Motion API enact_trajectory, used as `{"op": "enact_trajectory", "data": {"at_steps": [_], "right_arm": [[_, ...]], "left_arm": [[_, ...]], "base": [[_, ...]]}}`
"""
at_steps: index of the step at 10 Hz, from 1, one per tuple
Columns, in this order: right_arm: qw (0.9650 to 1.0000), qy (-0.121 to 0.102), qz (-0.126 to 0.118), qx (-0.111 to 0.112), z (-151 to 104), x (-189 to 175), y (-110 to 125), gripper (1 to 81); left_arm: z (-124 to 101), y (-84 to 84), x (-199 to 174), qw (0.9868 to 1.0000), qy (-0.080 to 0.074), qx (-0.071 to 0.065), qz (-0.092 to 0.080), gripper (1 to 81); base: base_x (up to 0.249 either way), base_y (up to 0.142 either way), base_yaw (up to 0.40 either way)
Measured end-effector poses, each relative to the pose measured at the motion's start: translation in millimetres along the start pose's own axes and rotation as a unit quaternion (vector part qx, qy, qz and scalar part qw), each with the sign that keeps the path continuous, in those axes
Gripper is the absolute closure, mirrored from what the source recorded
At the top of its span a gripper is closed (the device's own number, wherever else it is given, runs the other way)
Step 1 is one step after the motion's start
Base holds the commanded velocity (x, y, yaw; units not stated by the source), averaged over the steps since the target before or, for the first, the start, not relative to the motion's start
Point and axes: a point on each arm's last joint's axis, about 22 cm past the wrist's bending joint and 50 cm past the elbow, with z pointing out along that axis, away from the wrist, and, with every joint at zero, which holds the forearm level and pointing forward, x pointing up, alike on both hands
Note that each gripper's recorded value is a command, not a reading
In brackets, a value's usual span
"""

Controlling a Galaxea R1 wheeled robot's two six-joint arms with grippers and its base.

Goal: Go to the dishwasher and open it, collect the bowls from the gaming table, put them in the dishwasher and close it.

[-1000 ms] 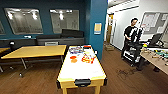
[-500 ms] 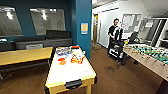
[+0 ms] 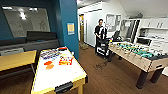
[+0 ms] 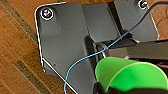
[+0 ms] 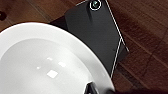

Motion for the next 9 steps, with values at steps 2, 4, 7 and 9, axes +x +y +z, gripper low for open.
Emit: {"op": "enact_trajectory", "data": {"at_steps": [2,4,7,9], "right_arm": [[1.0000,0.001,0.000,-0.002,-0.3,1.1,1.8,81.1],[1.0000,0.002,0.000,-0.002,-0.5,1.7,2.4,81.1],[1.0000,0.001,0.000,-0.002,-0.4,0.9,2.3,81.1],[1.0000,0.004,0.000,-0.001,-0.4,2.1,1.9,81.1]], "left_arm": [[-0.2,-1.1,0.4,1.0000,0.000,0.001,0.000,81.1],[-0.1,-0.7,-0.4,1.0000,-0.001,0.001,0.000,81.1],[-0.1,-0.7,0.0,1.0000,0.000,0.001,0.000,81.1],[0.4,1.4,0.2,1.0000,0.000,0.000,0.000,81.1]], "base": [[0.000,0.000,-0.400],[0.000,0.000,-0.400],[0.000,0.000,-0.400],[0.000,0.000,-0.400]]}}
